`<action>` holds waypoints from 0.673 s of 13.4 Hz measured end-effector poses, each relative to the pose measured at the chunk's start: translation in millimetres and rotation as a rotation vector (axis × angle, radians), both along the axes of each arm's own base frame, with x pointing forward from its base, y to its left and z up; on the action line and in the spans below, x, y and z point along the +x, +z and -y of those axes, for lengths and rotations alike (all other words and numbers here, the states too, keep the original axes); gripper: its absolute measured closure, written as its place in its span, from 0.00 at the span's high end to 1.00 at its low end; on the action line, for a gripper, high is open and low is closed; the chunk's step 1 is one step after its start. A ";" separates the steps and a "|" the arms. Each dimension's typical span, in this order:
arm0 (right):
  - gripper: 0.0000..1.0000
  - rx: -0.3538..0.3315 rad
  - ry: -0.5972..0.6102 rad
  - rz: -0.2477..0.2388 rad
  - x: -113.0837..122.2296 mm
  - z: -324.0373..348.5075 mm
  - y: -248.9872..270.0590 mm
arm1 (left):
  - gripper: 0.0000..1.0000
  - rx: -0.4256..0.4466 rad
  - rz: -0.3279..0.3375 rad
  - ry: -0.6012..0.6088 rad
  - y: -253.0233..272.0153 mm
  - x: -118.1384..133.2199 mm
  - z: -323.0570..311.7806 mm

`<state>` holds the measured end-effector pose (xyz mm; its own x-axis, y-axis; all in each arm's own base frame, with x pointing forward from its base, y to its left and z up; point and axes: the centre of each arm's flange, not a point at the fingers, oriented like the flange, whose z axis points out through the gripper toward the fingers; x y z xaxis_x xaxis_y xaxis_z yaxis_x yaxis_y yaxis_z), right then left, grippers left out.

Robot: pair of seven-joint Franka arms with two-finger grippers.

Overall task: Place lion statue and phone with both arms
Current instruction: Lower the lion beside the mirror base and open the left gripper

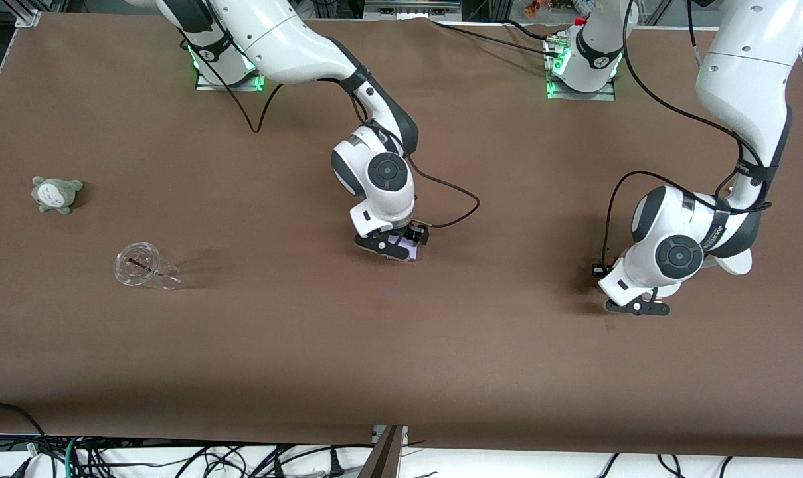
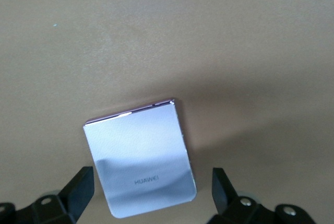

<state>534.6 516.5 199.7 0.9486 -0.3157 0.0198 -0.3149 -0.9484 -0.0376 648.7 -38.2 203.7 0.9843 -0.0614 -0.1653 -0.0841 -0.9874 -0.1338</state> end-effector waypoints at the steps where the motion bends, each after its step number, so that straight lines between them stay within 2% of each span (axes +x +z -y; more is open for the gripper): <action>1: 1.00 0.001 0.003 0.001 -1.2 -1.7 0.5 | 0.56 0.000 0.001 -0.001 0.5 0.1 0.5; 5: 1.00 -0.004 0.008 -0.004 -4.8 -3.8 -7.4 | 0.95 0.026 -0.019 0.000 31.7 1.3 3.3; 6: 1.00 -0.007 0.008 -0.006 -5.3 -3.4 -12.3 | 1.00 0.041 -0.007 -0.004 62.3 2.1 8.1; 9: 1.00 -0.008 0.012 -0.005 -5.7 -3.4 -16.0 | 1.00 0.065 0.012 -0.030 126.0 -3.7 31.1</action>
<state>528.9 519.9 183.7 0.9524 -0.3045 0.0172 -0.3039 -0.9523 -0.0285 644.9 -69.3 329.8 0.9842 -0.0804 -0.1576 -0.1113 -0.9738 -0.1985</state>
